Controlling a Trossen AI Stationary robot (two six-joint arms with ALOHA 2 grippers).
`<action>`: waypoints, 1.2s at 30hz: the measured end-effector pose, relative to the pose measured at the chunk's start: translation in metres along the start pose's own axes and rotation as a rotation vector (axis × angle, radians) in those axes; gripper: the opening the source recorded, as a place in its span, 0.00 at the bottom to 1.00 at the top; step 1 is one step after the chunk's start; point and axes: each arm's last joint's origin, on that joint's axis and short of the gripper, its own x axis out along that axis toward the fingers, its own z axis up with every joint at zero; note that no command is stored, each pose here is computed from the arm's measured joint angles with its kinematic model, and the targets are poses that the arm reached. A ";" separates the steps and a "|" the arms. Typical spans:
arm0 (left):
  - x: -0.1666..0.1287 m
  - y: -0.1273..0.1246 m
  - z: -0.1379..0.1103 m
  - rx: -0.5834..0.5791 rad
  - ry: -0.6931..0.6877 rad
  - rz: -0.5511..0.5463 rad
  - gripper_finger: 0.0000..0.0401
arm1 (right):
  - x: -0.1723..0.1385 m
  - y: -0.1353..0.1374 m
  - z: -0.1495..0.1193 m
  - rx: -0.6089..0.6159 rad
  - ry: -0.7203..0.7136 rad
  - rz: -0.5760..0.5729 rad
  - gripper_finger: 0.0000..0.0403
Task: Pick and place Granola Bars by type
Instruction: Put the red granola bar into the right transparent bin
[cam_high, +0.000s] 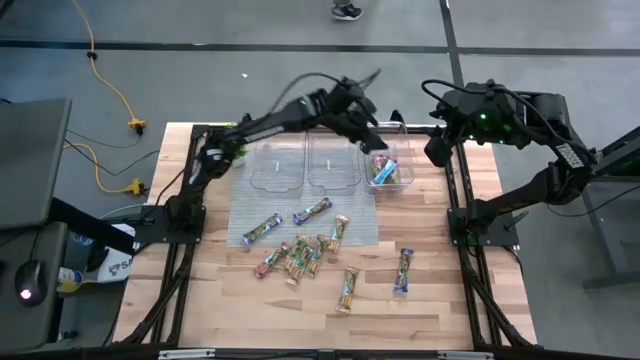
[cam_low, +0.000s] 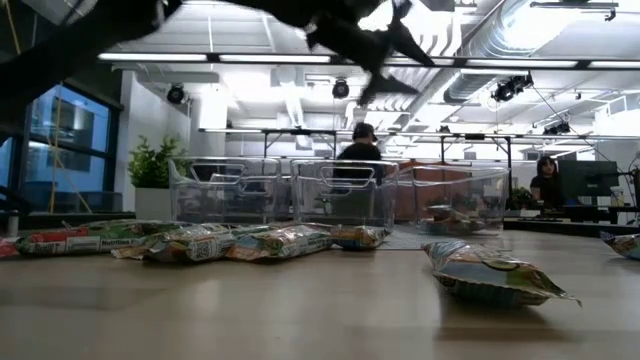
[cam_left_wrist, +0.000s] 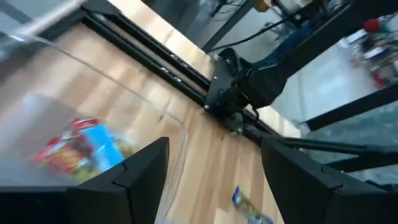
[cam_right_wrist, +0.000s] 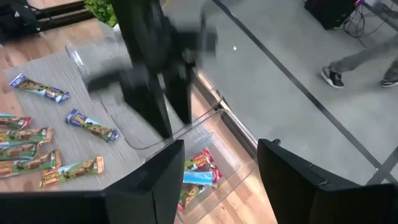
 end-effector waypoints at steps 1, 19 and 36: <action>-0.013 -0.006 0.001 0.009 0.016 0.019 0.62 | 0.000 0.000 -0.001 0.002 0.005 -0.001 0.47; -0.135 -0.133 -0.090 0.106 0.391 0.604 0.62 | -0.005 -0.003 -0.006 -0.027 0.025 -0.015 0.47; -0.099 -0.134 -0.295 -0.262 0.529 0.583 0.62 | -0.025 -0.014 -0.014 -0.070 -0.038 -0.003 0.47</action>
